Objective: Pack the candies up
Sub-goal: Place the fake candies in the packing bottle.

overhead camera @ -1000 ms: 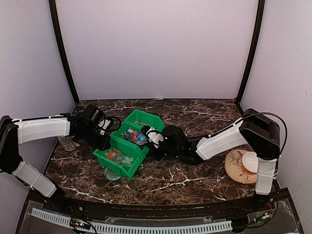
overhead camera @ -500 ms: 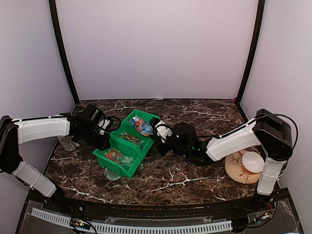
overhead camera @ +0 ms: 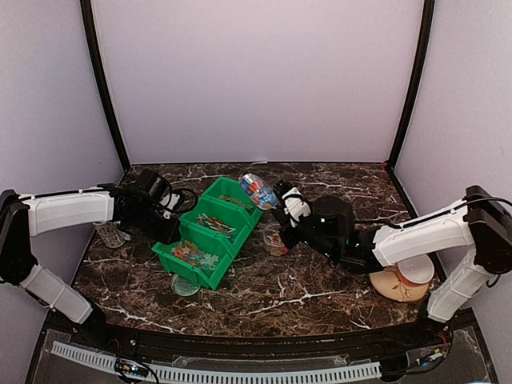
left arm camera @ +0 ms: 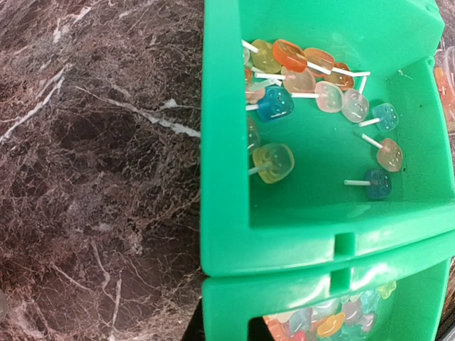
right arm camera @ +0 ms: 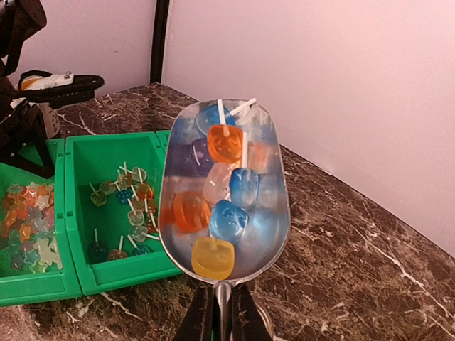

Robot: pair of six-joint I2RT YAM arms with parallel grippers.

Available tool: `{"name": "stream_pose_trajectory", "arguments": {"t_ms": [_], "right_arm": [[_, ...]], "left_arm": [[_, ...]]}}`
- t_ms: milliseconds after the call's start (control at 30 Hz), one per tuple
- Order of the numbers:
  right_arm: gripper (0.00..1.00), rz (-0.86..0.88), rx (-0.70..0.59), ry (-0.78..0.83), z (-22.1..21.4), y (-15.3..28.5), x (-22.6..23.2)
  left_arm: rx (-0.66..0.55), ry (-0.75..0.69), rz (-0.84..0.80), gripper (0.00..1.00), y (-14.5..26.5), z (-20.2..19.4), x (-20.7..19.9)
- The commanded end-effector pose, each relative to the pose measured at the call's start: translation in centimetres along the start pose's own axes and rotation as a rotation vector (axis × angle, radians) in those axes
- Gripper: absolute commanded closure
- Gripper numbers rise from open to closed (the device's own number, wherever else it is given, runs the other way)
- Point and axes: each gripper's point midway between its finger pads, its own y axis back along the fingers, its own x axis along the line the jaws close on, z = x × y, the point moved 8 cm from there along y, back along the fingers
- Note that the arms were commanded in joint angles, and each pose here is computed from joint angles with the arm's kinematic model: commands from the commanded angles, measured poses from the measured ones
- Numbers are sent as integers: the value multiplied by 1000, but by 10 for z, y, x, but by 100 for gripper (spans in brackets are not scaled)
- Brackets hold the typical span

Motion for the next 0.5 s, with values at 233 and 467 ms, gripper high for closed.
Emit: {"name": "stream_pose_trajectory", "arguments": {"t_ms": [233,467], "right_arm": [[100,-123,197,-71,-12,56,-31],[100,-125,330,-63,-23,73,-31]], "left_arm": [[-256,0,-61,100,43,46,-10],[-254,7,-58,100,42,46,-8]]}}
